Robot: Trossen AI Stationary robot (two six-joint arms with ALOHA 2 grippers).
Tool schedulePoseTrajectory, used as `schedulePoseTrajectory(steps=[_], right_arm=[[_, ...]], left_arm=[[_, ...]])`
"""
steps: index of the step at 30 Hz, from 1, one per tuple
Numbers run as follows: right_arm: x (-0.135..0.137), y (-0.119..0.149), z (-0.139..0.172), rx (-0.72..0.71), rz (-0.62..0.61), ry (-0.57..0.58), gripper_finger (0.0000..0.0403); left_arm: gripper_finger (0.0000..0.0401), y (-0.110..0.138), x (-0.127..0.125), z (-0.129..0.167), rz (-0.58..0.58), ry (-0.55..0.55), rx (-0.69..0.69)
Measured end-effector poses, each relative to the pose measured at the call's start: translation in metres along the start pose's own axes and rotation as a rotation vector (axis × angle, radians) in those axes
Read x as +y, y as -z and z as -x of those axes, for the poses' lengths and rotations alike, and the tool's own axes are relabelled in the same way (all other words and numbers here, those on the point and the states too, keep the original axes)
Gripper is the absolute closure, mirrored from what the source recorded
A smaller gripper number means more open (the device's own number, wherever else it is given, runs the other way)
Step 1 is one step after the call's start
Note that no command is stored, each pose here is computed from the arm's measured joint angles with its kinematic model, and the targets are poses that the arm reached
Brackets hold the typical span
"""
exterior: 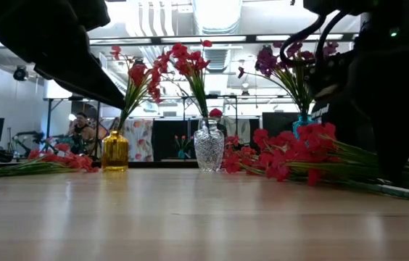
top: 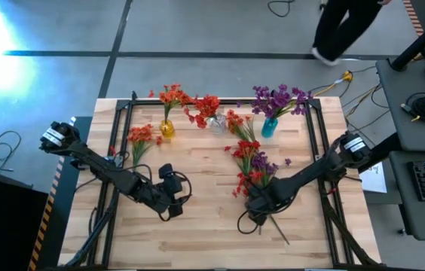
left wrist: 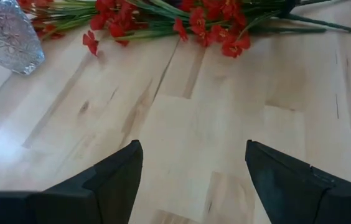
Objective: Sort flowers into vase by color
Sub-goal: Put the red flowers into the transparent vase
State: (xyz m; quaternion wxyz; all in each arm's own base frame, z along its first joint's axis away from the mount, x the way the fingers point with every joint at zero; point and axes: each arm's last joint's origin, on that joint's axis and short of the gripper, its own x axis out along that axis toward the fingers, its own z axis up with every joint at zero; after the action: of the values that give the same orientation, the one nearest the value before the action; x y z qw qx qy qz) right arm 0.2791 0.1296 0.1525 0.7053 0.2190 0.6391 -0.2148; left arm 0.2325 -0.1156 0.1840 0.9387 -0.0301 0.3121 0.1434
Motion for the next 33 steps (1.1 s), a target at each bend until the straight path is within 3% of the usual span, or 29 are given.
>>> schedulePoseTrajectory(steps=[11, 15, 27, 33], right_arm=[[-0.002, 0.000, 0.000, 0.008, -0.005, 0.017, 0.0339], [-0.005, 0.000, 0.012, 0.000, -0.015, -0.011, 0.0384], [-0.029, 0.007, 0.076, -0.043, -0.029, -0.084, 0.0376], [-0.045, 0.007, 0.115, -0.298, -0.010, -0.160, 0.0376]], left_arm=[[0.0132, -0.001, 0.001, 0.000, 0.004, -0.023, -0.015], [0.0132, 0.000, 0.001, 0.000, 0.004, -0.023, -0.015], [0.0132, -0.001, 0.000, 0.000, 0.015, -0.020, -0.020], [0.0132, -0.001, 0.001, 0.000, 0.027, -0.021, -0.020]])
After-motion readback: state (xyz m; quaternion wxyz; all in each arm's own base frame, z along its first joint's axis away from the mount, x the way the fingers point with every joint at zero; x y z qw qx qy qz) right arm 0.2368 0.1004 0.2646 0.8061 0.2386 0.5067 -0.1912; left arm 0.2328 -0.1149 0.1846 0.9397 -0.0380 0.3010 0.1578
